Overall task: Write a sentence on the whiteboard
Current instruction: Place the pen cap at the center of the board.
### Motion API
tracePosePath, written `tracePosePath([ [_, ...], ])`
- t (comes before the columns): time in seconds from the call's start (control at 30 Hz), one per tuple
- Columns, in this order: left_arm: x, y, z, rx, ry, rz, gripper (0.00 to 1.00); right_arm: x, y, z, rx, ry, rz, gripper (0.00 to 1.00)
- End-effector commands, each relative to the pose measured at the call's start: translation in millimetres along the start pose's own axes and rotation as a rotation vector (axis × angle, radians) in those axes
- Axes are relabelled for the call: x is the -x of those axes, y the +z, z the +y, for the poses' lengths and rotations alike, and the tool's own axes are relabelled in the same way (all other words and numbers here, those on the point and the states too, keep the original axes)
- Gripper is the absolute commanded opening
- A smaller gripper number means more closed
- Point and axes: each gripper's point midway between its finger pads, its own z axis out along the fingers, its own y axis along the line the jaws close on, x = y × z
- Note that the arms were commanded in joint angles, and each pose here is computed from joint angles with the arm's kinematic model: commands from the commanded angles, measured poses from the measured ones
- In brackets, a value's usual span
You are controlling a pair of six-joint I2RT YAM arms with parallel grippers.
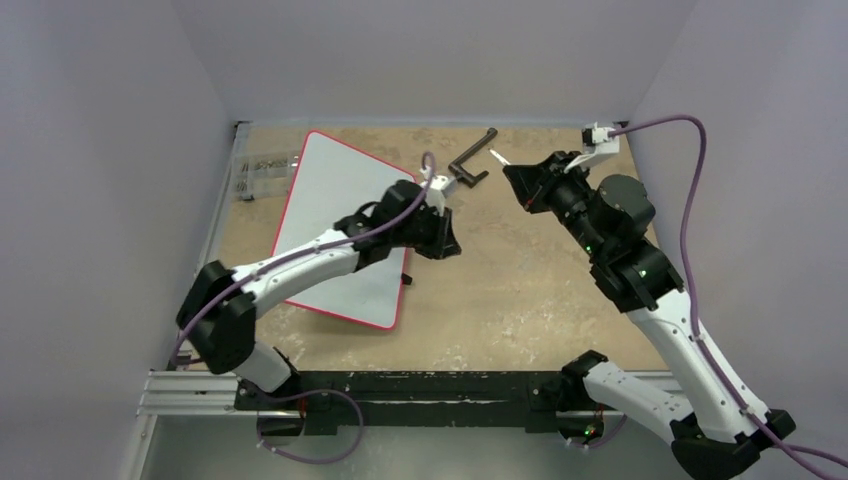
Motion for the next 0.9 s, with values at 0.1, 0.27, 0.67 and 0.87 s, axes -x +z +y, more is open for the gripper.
tracePosePath([
  [0.1,3,93,-6,0.089,0.143,-0.05,0.0,10,-18,-16,-0.07,-0.035,-0.063,0.0],
  [0.27,3,130,-8,0.1,0.151,-0.096,0.0,2,-20,-12,-0.044,-0.029,-0.037,0.0],
  [0.67,-1,160,-1,0.116,0.15,-0.129,0.21,-10,-21,-10,-0.014,-0.032,-0.005,0.0],
  [0.87,2,157,-2,0.122,0.141,-0.139,0.41,-9,-22,-10,-0.009,-0.047,-0.003,0.0],
])
